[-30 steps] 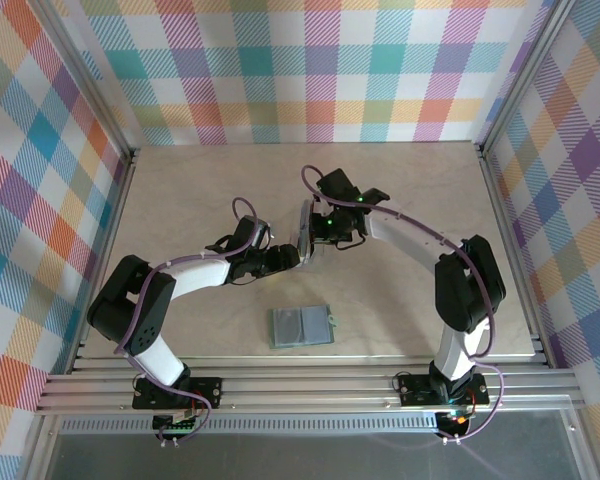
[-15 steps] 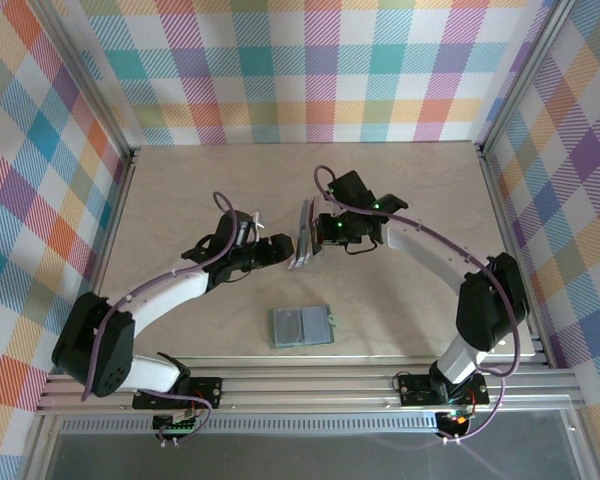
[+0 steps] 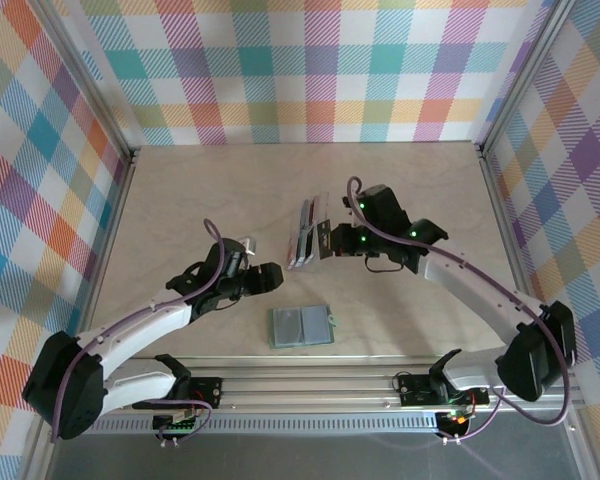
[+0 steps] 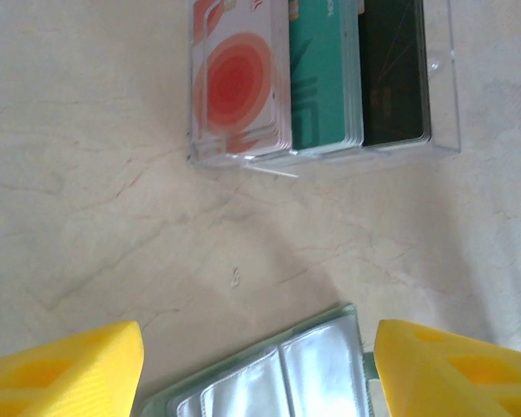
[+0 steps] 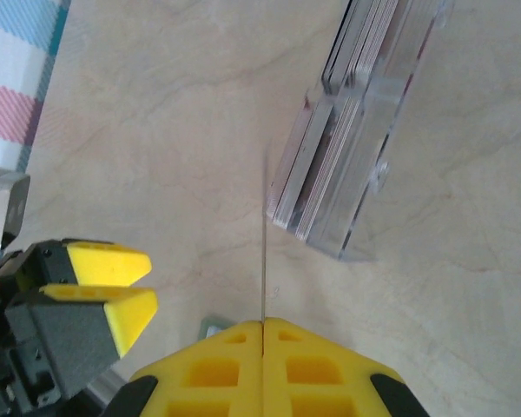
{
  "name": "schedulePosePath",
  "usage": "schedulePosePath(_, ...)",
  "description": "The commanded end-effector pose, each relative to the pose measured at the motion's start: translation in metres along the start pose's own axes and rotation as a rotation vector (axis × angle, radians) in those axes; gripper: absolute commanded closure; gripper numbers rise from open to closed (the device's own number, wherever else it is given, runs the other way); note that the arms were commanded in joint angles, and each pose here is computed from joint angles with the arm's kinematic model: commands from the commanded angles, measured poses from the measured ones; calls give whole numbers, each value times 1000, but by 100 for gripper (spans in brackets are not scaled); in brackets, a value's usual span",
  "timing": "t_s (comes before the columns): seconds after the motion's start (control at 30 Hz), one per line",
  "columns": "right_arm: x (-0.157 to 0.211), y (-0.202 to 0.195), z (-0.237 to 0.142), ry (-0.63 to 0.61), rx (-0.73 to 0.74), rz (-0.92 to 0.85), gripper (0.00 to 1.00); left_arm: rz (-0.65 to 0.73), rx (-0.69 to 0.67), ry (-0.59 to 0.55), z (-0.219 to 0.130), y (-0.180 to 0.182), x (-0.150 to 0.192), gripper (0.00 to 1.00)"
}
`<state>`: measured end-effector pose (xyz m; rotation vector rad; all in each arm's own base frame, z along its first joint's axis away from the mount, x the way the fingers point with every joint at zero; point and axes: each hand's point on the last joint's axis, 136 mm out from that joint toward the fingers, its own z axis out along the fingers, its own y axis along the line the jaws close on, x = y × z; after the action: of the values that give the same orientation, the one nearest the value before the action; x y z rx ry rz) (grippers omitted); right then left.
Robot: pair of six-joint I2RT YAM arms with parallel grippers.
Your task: Put the credit cards into the card holder
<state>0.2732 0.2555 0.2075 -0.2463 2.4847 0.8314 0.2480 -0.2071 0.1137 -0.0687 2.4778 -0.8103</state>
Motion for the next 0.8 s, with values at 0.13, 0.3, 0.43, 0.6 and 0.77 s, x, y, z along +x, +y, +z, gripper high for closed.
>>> schedulePosePath(0.13,57,14,-5,125,-215,51,100,64,-54,47,0,13,32,30)
schedulePosePath(0.3,105,10,9,270,-297,110,100,122,-88,80,5,13,49,38)
schedulePosePath(0.43,127,4,21,341,-324,140,100,137,-108,88,8,17,57,47)
schedulePosePath(0.6,150,1,35,436,-356,158,100,147,-121,113,16,21,68,57)
schedulePosePath(0.77,163,-4,47,486,-356,165,100,138,-150,129,24,30,76,65)
